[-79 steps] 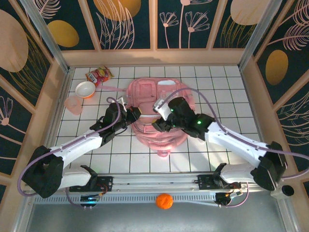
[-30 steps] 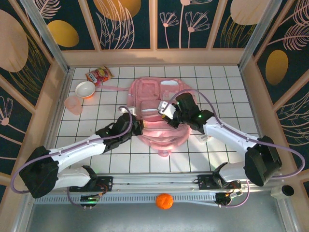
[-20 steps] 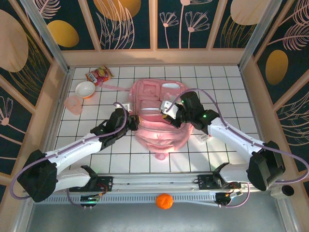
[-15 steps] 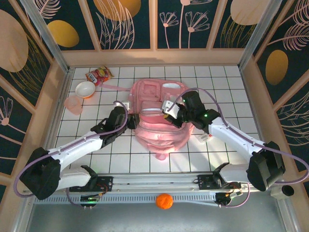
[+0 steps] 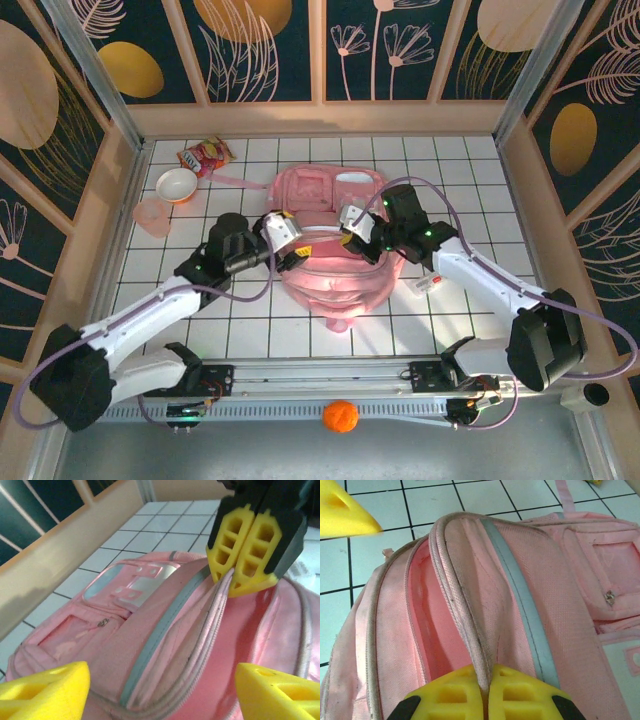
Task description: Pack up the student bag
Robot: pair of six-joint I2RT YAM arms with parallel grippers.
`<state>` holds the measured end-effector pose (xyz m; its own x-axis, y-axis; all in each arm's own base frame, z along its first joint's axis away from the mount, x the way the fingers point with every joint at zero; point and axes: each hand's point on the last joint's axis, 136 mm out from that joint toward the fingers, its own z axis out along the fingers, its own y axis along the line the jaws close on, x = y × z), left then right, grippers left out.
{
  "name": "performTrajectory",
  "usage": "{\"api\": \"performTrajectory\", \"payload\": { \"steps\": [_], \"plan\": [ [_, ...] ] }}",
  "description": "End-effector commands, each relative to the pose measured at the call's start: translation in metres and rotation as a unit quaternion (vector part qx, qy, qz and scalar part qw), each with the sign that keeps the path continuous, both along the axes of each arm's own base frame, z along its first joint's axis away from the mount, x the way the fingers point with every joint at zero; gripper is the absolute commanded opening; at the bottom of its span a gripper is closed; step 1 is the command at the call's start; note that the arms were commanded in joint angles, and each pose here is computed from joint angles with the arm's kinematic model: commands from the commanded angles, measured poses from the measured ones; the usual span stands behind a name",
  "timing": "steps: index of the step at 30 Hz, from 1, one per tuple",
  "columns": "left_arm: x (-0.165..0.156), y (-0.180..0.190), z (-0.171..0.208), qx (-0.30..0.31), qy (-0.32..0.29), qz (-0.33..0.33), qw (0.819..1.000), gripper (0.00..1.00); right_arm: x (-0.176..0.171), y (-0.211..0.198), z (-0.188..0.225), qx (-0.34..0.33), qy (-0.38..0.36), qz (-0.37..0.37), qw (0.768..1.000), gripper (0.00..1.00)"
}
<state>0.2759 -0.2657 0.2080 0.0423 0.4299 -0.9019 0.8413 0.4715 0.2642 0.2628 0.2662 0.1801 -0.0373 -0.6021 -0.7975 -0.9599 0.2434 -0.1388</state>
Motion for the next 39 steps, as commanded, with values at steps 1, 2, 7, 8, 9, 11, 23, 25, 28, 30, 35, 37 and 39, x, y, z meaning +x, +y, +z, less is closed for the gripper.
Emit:
{"api": "performTrajectory", "payload": {
  "steps": [1,2,7,8,9,11,23,25,28,30,35,37,39],
  "plan": [
    [0.006,-0.014,-0.003,0.053,-0.068,-0.059,0.995,0.77,-0.002,0.010,0.024,0.039,0.000,0.022,0.999,0.00],
    [0.009,-0.018,-0.002,0.054,-0.075,-0.066,0.994,0.77,-0.002,0.010,0.024,0.040,0.003,0.022,0.999,0.00],
    [0.013,-0.046,-0.013,0.070,-0.061,-0.121,0.988,0.54,-0.003,0.012,0.027,0.053,0.010,0.020,0.998,0.00],
    [0.012,-0.050,-0.016,0.074,-0.063,-0.127,0.987,0.45,-0.004,0.013,0.030,0.060,0.011,0.020,0.998,0.00],
    [0.013,-0.053,-0.016,0.072,-0.067,-0.124,0.987,0.38,-0.004,0.013,0.032,0.068,0.012,0.016,0.997,0.01],
    [0.016,-0.053,-0.009,0.048,-0.067,-0.103,0.991,0.27,0.007,0.000,0.038,0.089,0.020,-0.025,0.996,0.08],
    [0.032,-0.013,0.000,-0.079,0.053,0.091,0.991,0.06,0.043,-0.140,0.037,0.241,0.208,-0.513,0.797,0.50],
    [0.030,-0.007,-0.005,-0.087,0.071,0.109,0.988,0.04,0.035,-0.179,0.018,0.222,0.230,-0.609,0.726,0.56],
    [0.025,0.001,-0.012,-0.101,0.092,0.126,0.983,0.04,0.015,-0.220,-0.017,0.174,0.271,-0.692,0.646,0.56],
    [0.022,0.004,-0.012,-0.114,0.097,0.130,0.980,0.04,0.000,-0.237,-0.040,0.147,0.299,-0.732,0.595,0.56],
    [0.022,0.005,-0.014,-0.111,0.099,0.135,0.980,0.05,-0.025,-0.262,-0.088,0.072,0.332,-0.783,0.521,0.56],
    [0.023,0.005,-0.015,-0.106,0.099,0.136,0.980,0.05,-0.027,-0.261,-0.100,0.060,0.351,-0.788,0.503,0.58],
    [0.024,0.004,-0.015,-0.105,0.099,0.135,0.980,0.05,-0.026,-0.257,-0.110,0.064,0.370,-0.787,0.490,0.60]
  ]
}}
